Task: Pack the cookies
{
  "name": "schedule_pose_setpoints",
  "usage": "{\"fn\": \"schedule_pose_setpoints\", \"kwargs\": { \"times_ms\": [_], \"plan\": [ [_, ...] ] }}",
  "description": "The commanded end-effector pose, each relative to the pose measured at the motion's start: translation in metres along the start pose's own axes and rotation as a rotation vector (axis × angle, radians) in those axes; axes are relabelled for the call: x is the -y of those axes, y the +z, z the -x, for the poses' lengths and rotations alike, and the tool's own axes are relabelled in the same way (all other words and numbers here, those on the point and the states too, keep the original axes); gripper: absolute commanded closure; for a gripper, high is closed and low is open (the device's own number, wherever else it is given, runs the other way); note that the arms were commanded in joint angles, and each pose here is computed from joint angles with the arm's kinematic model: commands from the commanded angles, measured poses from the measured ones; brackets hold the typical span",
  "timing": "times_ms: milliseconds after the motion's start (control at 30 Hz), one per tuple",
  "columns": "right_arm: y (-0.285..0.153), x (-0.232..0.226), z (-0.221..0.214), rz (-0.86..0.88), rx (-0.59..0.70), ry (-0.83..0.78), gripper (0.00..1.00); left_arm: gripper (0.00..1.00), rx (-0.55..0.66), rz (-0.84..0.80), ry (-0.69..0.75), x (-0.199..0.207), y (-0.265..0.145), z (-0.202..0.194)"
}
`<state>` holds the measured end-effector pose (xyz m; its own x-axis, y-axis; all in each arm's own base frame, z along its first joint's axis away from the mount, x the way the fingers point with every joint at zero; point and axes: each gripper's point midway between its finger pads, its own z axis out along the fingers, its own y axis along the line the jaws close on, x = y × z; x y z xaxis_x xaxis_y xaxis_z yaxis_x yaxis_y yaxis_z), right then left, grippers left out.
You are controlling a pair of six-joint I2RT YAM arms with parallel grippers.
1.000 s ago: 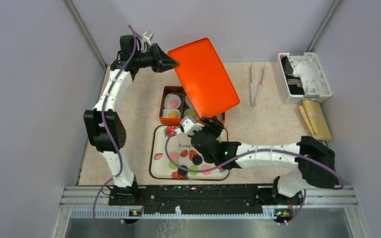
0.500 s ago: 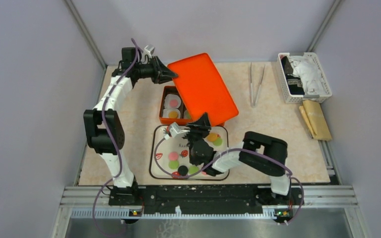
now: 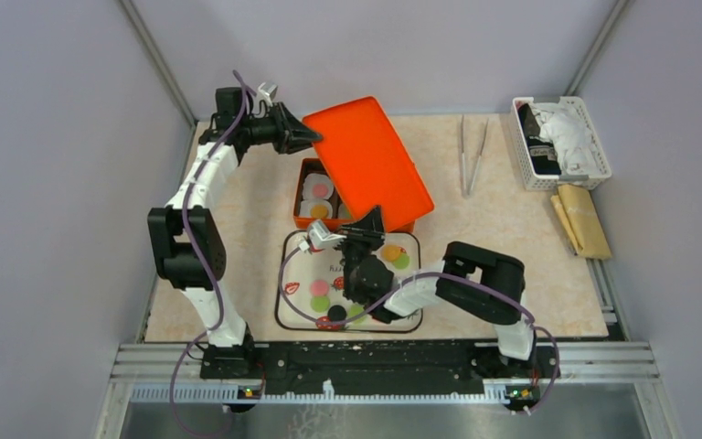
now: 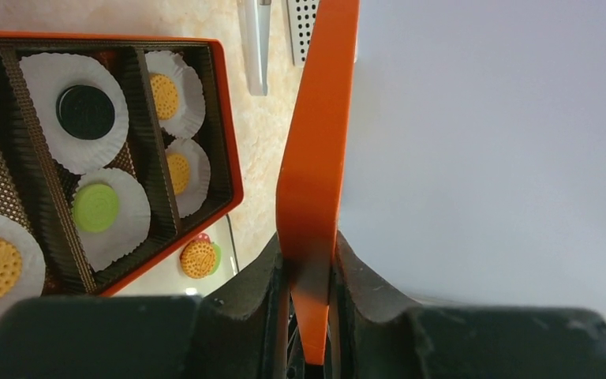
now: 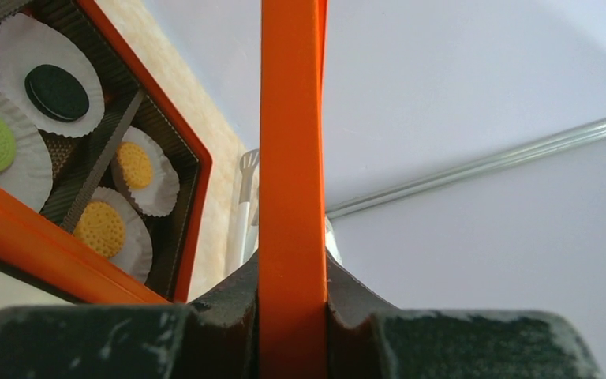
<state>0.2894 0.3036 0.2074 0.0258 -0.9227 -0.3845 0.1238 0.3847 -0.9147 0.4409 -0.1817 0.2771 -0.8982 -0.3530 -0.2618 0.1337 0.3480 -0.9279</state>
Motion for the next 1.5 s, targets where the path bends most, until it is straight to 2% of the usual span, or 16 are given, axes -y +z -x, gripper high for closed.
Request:
{"fn": "schedule_pose_setpoints", "kwargs": {
  "times_ms": [0,67,100,233,400,600,733,867,933,1167,1267,1467],
  "plan": [
    [0.009,0.064,0.012,-0.072,-0.03,0.349,1.0,0.69,-0.017,-0.097,0.123,0.047,-0.017,-0.005],
    [0.011,0.063,0.018,-0.021,-0.028,0.366,1.0,0.58,-0.008,-0.14,0.163,0.065,-0.022,0.002],
    [0.015,0.063,0.022,0.007,-0.028,0.454,1.0,0.53,-0.006,-0.179,0.183,0.077,-0.025,0.005],
    [0.028,0.057,0.023,0.253,-0.05,0.595,1.0,0.48,0.027,-0.34,0.275,0.136,-0.05,0.014],
    [0.04,0.083,0.02,0.4,-0.045,0.745,1.0,0.59,0.146,-0.423,0.384,0.186,-0.091,0.038],
    [0.037,0.104,0.036,0.634,0.001,0.943,1.0,0.85,0.258,-0.432,0.482,0.212,-0.111,0.05],
    [0.037,0.117,0.043,0.806,0.027,1.138,1.0,0.99,0.362,-0.312,0.515,0.198,-0.111,0.06],
    [0.04,0.14,0.048,0.96,0.087,1.33,1.0,1.0,0.512,-0.135,0.589,0.172,-0.117,0.068],
    [0.041,0.149,0.051,1.045,0.122,1.4,1.0,1.0,0.555,-0.069,0.579,0.156,-0.12,0.067],
    [0.066,0.154,0.041,1.363,0.161,1.636,1.0,1.0,0.581,0.036,0.537,0.109,-0.117,0.055],
    [0.075,0.151,0.036,1.511,0.187,1.666,1.0,1.0,0.589,0.069,0.532,0.095,-0.115,0.053],
    [0.098,0.132,0.018,1.701,0.141,1.732,1.0,1.0,0.593,0.111,0.519,0.075,-0.111,0.052]
  ]
}}
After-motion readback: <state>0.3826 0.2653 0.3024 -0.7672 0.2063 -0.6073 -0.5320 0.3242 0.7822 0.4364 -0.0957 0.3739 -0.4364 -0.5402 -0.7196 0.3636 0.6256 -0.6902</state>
